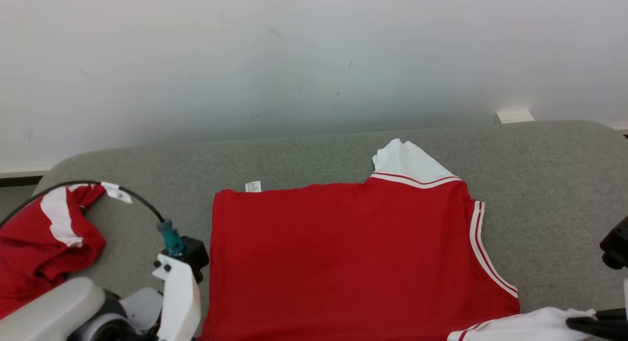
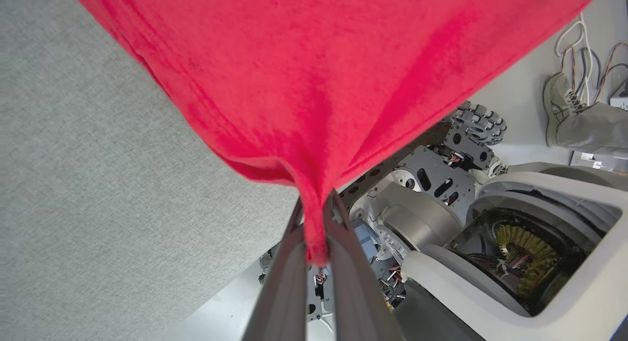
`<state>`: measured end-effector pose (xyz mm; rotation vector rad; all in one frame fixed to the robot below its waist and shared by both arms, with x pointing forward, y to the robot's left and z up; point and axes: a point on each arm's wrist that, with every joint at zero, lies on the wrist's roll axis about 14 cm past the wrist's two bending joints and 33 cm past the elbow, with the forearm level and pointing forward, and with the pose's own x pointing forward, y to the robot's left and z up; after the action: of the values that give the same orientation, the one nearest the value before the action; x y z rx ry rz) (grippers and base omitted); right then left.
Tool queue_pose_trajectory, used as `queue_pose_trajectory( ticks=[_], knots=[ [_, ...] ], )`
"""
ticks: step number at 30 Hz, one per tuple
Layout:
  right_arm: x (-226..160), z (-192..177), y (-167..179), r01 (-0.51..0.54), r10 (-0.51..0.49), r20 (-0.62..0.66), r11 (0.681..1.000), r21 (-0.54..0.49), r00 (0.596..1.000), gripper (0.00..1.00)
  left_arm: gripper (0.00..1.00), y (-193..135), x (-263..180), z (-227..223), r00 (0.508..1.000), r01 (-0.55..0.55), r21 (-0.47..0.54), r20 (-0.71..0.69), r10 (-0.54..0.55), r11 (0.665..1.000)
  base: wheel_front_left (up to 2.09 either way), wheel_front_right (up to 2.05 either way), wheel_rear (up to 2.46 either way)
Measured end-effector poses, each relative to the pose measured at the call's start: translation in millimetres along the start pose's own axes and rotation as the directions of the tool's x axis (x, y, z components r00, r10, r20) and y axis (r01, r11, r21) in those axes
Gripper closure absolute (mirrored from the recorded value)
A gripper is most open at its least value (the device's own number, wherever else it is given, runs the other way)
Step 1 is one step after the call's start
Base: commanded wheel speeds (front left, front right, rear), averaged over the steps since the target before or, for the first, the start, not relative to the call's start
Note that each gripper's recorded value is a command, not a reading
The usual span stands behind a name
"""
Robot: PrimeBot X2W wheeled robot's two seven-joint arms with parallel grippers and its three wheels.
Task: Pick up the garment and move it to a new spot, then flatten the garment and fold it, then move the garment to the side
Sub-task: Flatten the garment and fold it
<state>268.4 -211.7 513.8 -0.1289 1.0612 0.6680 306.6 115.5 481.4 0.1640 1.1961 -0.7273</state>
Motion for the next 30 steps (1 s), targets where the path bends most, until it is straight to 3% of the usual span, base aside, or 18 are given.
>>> queue_pose_trajectory(
  ticks=[15,16,19,21,22,23,24,30],
  knots=[
    [63.1,68.1,-61.9,0.044,-0.031,-0.097,0.99,0.131,0.995,1.0,1.0,42.1,41.2,66.1,0.998,0.023,-0.132,-0.051,-0.03,0.991,0.0,0.0,0.0],
    [68.2,72.2,-64.8,0.047,-0.034,-0.097,0.989,0.14,0.995,0.96,1.0,44.4,45.0,68.7,0.998,0.025,-0.143,-0.052,-0.032,0.989,0.0,0.0,0.0],
    [83.3,80.1,-69.0,0.052,-0.036,-0.101,0.985,0.162,0.994,0.69,1.0,52.8,54.0,72.7,0.998,0.017,-0.171,-0.059,-0.027,0.985,0.0,0.0,0.0],
    [91.3,82.8,-71.9,0.062,-0.043,-0.109,0.983,0.174,0.993,0.62,1.0,57.7,58.9,74.2,0.998,0.012,-0.188,-0.057,-0.023,0.982,0.0,0.0,0.0],
    [94.4,82.7,-73.8,0.069,-0.049,-0.114,0.981,0.181,0.992,0.57,0.58,60.2,60.7,76.1,0.999,0.009,-0.198,-0.05,-0.02,0.98,0.0,0.0,0.0],
    [97.3,83.3,-74.6,0.074,-0.053,-0.116,0.98,0.184,0.992,0.5,0.0,61.3,62.0,78.2,0.999,0.01,-0.2,-0.045,-0.019,0.98,0.0,0.0,0.0],
    [100.0,86.0,-76.5,0.082,-0.063,-0.104,0.979,0.189,0.993,0.0,0.0,62.2,63.2,79.6,0.999,0.011,-0.205,-0.039,-0.02,0.979,0.0,0.0,0.0],
    [101.3,121.3,-74.9,0.098,-0.115,0.084,0.978,0.185,0.99,0.0,0.0,66.9,60.3,86.0,1.0,-0.009,-0.201,0.018,0.013,0.98,0.0,0.0,0.0]
  ],
)
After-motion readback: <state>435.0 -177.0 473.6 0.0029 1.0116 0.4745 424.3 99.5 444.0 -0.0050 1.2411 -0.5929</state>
